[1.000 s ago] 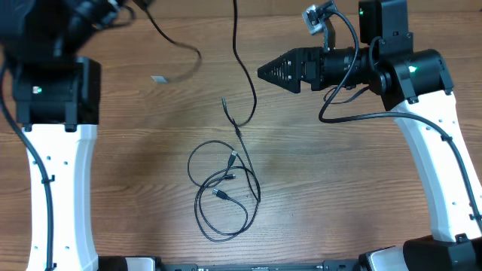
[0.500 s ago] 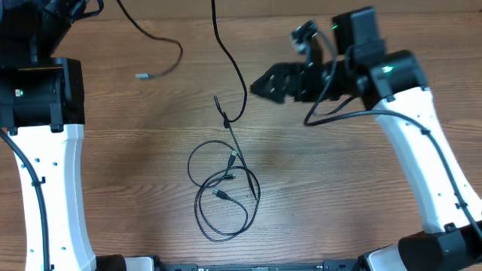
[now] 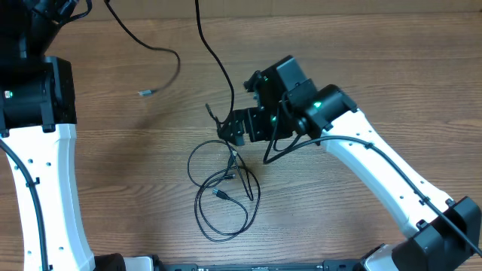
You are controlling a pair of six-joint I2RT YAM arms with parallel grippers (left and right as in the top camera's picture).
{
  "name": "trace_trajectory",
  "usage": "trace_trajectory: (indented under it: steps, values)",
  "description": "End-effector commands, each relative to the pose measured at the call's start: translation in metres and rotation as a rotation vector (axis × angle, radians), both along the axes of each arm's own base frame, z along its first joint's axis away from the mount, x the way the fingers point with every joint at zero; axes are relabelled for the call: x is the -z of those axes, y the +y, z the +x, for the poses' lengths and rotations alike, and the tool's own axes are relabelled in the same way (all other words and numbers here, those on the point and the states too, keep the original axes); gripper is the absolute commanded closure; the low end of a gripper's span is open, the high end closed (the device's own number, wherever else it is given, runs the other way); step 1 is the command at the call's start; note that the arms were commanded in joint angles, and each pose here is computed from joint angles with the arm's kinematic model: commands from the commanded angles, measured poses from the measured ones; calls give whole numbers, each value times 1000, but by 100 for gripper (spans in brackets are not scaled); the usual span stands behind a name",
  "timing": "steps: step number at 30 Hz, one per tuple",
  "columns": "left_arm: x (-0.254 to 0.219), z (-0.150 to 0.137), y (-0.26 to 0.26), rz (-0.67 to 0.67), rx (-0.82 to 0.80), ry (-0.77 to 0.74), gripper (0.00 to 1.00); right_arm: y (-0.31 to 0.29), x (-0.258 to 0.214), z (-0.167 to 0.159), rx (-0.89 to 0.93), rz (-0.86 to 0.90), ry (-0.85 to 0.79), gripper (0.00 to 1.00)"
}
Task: Untangle cables
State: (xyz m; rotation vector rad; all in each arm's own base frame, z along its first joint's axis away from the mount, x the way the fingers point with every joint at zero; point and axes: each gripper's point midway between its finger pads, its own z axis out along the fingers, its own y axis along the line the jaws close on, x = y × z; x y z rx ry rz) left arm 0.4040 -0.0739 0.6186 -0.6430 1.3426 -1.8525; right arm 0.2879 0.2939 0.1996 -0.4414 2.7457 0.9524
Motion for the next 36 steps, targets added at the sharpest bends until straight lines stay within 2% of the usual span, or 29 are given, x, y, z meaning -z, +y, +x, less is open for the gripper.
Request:
trace_trajectory:
  steps: [1,3,4,8,11,13,16,20,23,27,28,29,30,31,36]
  values:
    - [-4,-4,3,29,-26,-22,96,12,1,-13,-44,14,12,0]
    - [-1,-2,3,12,-18,7,96,12,3,-15,-46,1,17,1]
    - [-1,-2,3,8,-15,10,96,11,7,-16,-42,-16,17,8]
    - [-6,-4,6,-18,-18,0,96,2,35,-14,38,-96,41,55]
    - [-6,-2,18,-18,-48,-2,96,-3,60,-16,84,-123,70,78]
    - [-5,-1,23,-12,-53,2,96,-5,68,-15,115,-124,86,82]
    - [-4,-1,34,-21,-59,15,96,-8,78,-12,138,-122,87,96]
    - [-3,-1,56,-26,-102,24,96,-34,90,-3,253,-255,63,96]
    - [2,1,85,36,-192,7,96,-69,98,7,408,-384,52,96]
    - [28,10,104,105,-244,79,96,-75,99,7,386,-374,82,96]
    - [30,11,104,126,-250,75,96,-73,98,6,380,-363,89,93]
    - [33,13,103,142,-249,74,96,-71,98,6,376,-353,93,68]
    - [34,15,101,155,-246,69,96,-70,98,5,374,-348,95,28]
    - [35,17,98,168,-243,63,96,-69,98,5,372,-346,95,0]
    - [50,35,83,237,-218,47,96,-70,98,4,371,-348,98,0]
